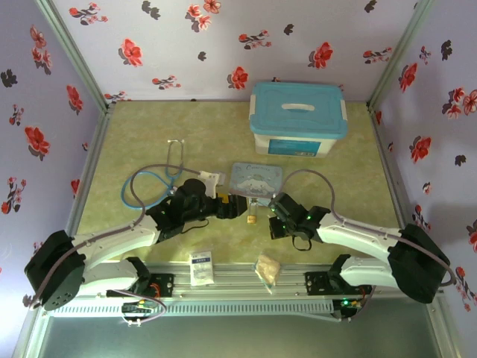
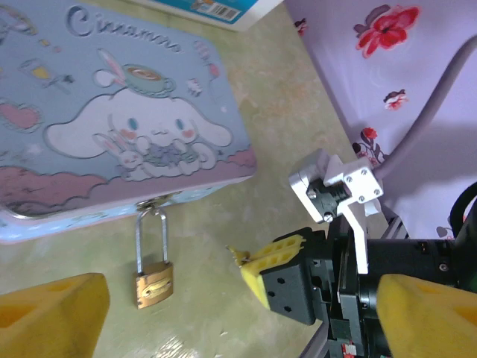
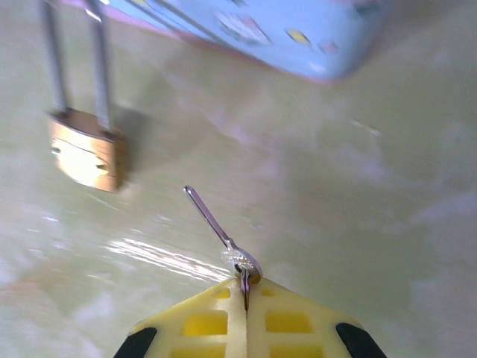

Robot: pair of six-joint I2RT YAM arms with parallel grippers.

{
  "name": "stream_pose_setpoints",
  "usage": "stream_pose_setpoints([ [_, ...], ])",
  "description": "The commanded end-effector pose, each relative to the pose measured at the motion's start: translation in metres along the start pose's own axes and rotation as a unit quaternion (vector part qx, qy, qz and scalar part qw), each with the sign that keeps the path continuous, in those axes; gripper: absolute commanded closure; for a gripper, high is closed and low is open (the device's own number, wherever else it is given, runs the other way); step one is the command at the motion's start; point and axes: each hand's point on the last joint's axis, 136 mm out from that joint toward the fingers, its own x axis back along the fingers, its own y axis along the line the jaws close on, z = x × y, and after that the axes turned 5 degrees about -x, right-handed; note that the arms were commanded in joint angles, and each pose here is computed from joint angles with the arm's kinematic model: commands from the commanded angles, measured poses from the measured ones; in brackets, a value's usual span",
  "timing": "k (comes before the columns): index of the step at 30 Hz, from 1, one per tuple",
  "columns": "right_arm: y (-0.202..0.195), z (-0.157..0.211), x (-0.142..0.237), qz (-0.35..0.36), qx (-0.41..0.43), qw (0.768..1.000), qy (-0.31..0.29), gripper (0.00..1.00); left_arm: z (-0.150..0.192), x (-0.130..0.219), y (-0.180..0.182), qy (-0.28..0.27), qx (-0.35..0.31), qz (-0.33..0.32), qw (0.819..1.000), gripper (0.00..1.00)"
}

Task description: Unlock a padlock with a key

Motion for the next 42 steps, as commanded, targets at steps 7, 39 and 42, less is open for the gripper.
stream_pose_setpoints([
  [7, 0.040, -0.027, 0.025, -0.103, -0.016, 0.993, -0.047, 1.00, 0.006, -0.022, 0.009, -0.031, 0.030, -0.031, 0.999, 0.23],
  [39, 0.055, -0.037, 0.058, -0.220, -0.033, 0.966, -0.135, 1.00, 0.008, -0.067, -0.043, -0.005, -0.026, 0.066, 0.998, 0.57],
  [42, 0.058, -0.038, 0.061, -0.238, -0.033, 0.961, -0.138, 1.00, 0.011, -0.071, -0.044, 0.004, -0.021, 0.071, 0.997, 0.67],
])
